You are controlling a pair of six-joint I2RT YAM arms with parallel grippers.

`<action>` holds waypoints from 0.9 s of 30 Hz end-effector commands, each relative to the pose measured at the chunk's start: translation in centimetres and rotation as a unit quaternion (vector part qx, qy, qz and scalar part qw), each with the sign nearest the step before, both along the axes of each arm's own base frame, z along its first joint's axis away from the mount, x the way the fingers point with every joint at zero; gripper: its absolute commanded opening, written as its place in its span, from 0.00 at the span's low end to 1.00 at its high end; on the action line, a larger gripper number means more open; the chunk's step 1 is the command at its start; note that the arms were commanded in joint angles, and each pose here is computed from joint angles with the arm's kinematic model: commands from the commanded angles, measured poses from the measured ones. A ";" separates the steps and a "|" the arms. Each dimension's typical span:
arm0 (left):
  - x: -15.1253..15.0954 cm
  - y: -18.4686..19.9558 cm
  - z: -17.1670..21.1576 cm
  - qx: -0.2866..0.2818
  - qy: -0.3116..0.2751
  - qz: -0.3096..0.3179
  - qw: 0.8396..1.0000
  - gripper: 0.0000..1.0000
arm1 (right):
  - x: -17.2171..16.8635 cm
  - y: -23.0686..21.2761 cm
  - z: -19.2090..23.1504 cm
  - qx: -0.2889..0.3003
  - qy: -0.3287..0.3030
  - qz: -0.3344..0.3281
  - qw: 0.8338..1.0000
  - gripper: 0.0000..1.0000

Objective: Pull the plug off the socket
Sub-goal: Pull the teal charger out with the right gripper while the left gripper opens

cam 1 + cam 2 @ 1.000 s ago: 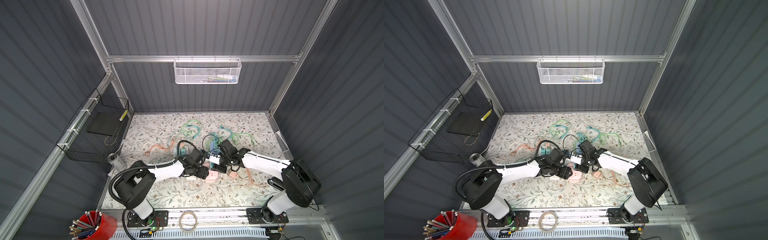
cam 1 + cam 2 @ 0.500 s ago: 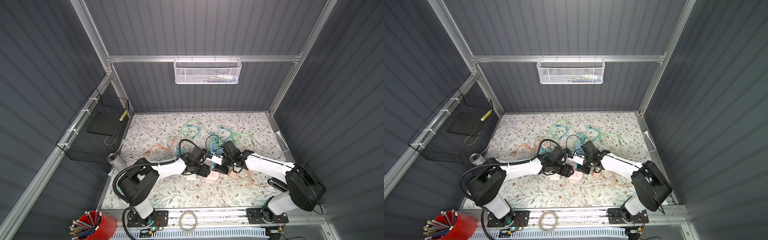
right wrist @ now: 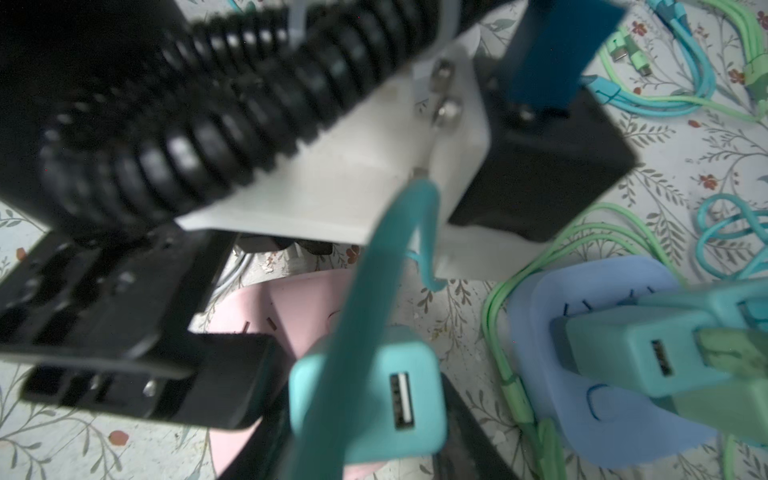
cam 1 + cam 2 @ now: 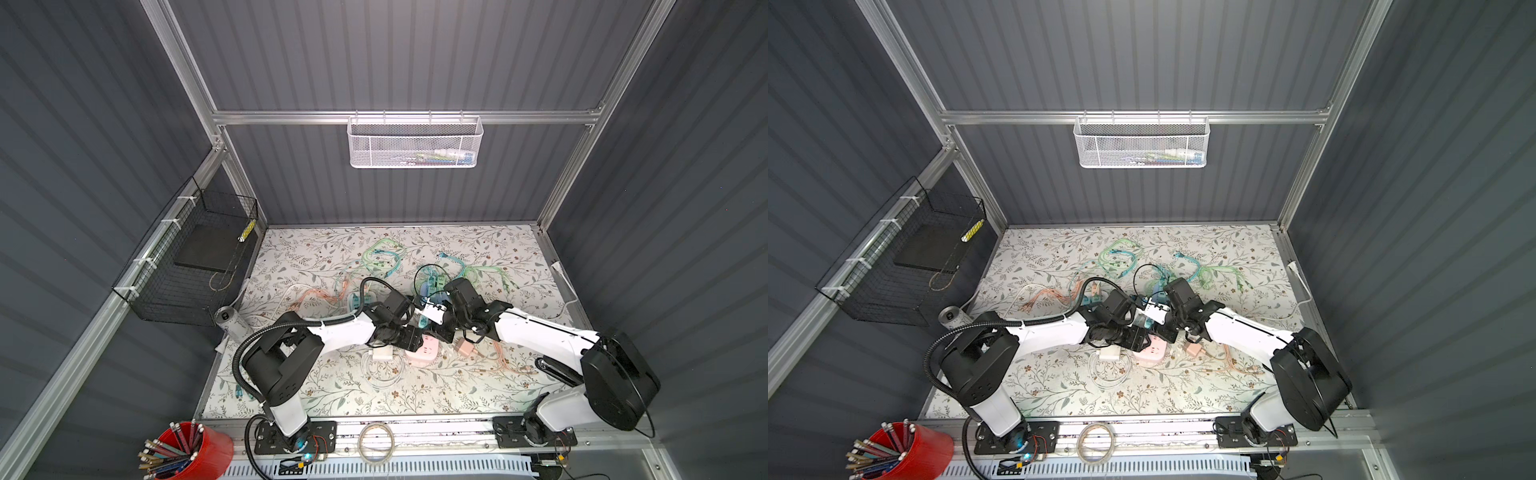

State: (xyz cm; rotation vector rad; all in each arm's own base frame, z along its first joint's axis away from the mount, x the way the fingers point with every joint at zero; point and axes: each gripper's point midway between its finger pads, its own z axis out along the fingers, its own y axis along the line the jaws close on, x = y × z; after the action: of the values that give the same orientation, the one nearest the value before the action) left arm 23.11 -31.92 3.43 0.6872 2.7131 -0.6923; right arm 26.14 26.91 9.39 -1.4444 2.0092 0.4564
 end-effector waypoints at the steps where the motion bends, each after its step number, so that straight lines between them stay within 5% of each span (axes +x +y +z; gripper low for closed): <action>1: -2.8 5.2 -5.3 0.128 0.053 0.011 0.990 0.75 | -0.3 -0.2 0.3 0.006 -0.004 0.001 1.000 0.21; 27: -1.3 5.3 0.5 0.098 -0.014 0.025 0.995 0.81 | -0.1 -5.2 -0.6 -0.062 0.042 -0.115 0.991 0.25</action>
State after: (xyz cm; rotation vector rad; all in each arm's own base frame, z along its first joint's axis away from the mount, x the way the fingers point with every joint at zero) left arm 22.71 -28.56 4.20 0.6504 2.7447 -0.4966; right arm 26.39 22.50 8.47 -1.2886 2.2318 0.3271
